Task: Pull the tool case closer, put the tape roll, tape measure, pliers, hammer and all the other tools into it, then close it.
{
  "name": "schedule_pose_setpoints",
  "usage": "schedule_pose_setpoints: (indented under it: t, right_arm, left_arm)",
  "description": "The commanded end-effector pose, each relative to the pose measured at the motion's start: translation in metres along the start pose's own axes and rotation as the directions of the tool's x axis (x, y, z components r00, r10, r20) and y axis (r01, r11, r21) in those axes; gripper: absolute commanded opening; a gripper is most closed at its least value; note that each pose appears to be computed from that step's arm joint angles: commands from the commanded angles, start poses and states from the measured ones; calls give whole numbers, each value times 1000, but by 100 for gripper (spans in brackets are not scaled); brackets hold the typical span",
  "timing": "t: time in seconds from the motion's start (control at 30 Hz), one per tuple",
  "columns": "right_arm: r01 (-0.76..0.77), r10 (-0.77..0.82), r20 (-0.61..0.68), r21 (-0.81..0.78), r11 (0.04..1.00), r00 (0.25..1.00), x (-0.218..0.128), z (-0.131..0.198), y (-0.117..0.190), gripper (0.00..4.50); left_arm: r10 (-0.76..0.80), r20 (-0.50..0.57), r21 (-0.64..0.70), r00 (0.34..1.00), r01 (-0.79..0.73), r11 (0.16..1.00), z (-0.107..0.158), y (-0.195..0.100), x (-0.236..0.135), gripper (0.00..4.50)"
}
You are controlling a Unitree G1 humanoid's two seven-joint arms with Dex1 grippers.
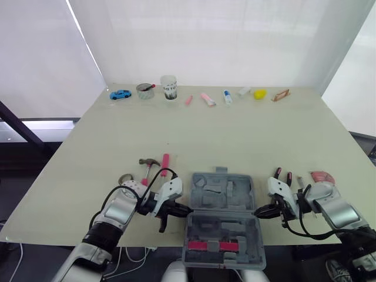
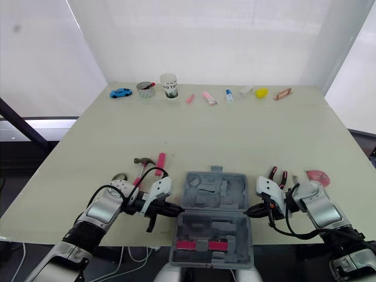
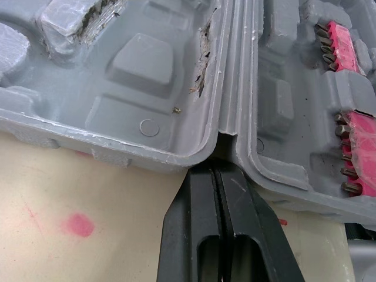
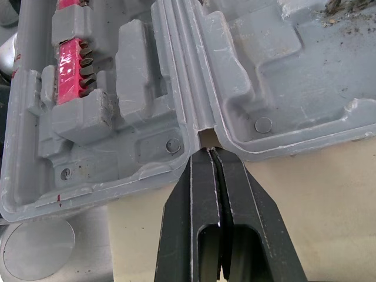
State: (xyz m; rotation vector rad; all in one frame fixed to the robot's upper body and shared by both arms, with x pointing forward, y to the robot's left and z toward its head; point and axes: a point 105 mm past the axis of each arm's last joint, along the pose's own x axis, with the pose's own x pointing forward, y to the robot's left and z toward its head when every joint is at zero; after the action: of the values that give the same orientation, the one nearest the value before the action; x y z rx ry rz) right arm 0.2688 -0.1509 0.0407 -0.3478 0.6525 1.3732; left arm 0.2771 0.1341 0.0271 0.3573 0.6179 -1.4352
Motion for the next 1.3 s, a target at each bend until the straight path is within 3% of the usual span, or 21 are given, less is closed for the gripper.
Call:
schedule_pose_setpoints:
  t: [0.03,1.3]
  right_arm:
    - [-67,71,67,-63,996,995,13,20,13,0]
    - [11,-8,39,-81,997,999,12,11,0,0]
  left_arm:
    - [-81,16,27,997,80,996,5,-13,13,3]
    - [-57,-1,17,998,57,998,1,-9,11,3]
